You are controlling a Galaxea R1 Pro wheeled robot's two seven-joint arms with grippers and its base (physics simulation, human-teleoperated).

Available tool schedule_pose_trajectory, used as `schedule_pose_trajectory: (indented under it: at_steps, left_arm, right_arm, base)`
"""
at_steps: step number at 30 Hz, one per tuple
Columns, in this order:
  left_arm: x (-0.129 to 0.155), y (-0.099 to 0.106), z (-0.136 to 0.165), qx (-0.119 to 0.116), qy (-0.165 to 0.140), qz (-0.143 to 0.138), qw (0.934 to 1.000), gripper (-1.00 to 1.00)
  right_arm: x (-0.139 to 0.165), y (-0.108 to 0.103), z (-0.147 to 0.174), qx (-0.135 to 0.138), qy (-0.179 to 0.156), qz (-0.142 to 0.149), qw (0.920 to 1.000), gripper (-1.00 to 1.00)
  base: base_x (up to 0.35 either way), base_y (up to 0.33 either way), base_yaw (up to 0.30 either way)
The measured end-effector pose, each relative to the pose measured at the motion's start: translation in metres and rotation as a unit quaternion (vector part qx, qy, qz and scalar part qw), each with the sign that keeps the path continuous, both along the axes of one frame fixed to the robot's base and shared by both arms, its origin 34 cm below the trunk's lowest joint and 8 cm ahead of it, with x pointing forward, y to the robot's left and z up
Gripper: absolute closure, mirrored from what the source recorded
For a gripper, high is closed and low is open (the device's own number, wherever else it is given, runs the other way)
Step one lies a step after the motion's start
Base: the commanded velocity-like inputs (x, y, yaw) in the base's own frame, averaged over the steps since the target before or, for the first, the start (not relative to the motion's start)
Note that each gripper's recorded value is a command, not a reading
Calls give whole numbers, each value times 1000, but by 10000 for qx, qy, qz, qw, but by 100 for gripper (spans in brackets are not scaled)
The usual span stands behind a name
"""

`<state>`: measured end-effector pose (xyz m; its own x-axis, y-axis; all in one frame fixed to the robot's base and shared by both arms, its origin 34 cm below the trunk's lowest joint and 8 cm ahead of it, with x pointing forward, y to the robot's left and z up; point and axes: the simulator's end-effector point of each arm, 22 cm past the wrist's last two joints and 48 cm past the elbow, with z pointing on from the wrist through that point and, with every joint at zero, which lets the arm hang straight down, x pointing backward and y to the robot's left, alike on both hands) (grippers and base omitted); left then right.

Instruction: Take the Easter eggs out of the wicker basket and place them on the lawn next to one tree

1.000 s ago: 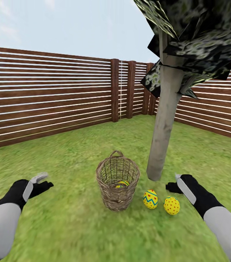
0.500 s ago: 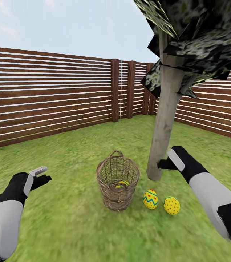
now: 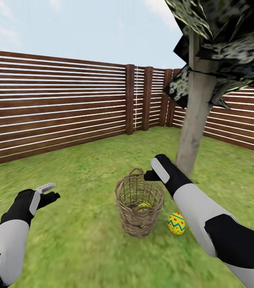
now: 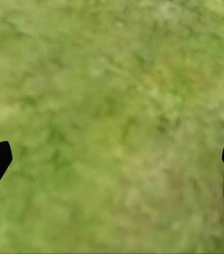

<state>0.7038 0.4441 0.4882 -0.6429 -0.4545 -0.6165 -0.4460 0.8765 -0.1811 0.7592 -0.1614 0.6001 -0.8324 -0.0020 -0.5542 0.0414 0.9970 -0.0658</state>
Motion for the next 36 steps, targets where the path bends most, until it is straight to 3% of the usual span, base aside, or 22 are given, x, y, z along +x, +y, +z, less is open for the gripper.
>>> schedule_pose_trajectory:
  at_steps: [4, 9, 26, 36]
  left_arm:
    - [3, -8, 0, 14, -15, -76, 10000, -100]
    - [5, -14, 1, 75, -7, -176, 9998, -100]
    - [5, -17, 0, 78, 40, -211, 9997, -100]
    - [3, -17, -27, 71, 254, -203, 9994, -100]
  right_arm:
    - [-1, 16, 1, 14, -43, 38, 10000, -100]
    - [-1, 17, 1, 20, -67, 9, 10000, -100]
    - [-15, -7, -45, -135, 352, -296, 9988, -100]
    - [-17, -10, -80, -172, 631, -324, 9973, -100]
  base:
    - [185, 266, 0]
    - [216, 130, 0]
    - [69, -17, 0]
    - [0, 0, 0]
